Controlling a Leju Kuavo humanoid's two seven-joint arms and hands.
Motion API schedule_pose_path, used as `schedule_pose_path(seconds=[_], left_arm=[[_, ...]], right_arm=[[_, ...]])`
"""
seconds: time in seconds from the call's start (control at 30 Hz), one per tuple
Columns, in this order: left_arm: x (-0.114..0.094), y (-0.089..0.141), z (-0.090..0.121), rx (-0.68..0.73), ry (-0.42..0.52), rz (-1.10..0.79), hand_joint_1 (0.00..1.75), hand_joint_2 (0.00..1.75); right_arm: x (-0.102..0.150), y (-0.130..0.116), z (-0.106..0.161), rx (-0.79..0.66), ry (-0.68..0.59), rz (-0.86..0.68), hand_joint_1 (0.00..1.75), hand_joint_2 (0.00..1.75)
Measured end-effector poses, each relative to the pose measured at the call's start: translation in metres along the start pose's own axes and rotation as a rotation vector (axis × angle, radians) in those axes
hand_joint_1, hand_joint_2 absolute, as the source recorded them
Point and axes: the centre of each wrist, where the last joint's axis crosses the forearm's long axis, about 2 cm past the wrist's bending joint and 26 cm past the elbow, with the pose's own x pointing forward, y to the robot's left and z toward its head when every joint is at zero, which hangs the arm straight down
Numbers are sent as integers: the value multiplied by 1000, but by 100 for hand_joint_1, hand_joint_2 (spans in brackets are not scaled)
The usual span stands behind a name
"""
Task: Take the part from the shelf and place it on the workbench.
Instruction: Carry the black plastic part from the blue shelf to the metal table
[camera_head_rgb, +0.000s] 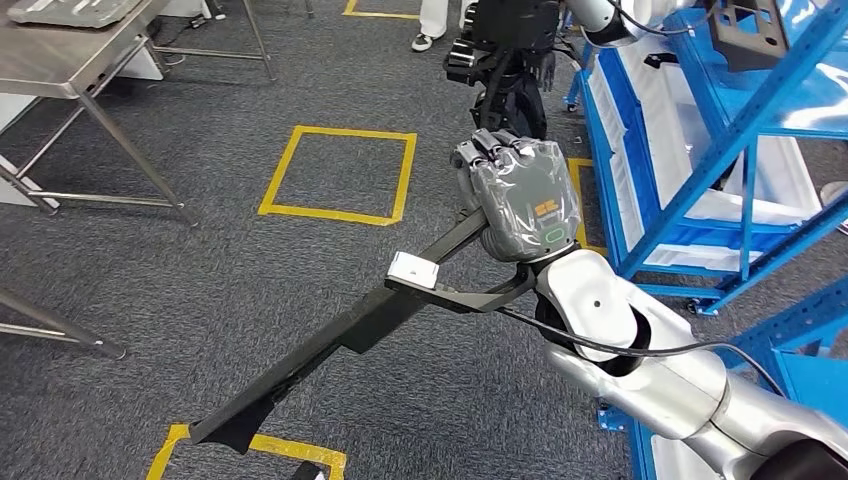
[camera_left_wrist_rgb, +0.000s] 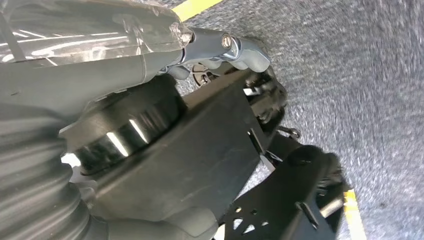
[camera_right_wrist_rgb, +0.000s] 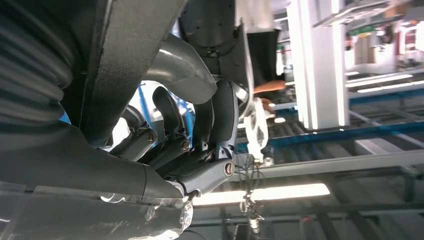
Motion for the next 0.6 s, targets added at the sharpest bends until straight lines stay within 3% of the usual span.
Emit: schedule_pose_path(seconds=[0.6], left_arm=[[5,2,-1,11,7,-4,0,175]], right_arm=[[1,3,1,11,5,-1,175,175]])
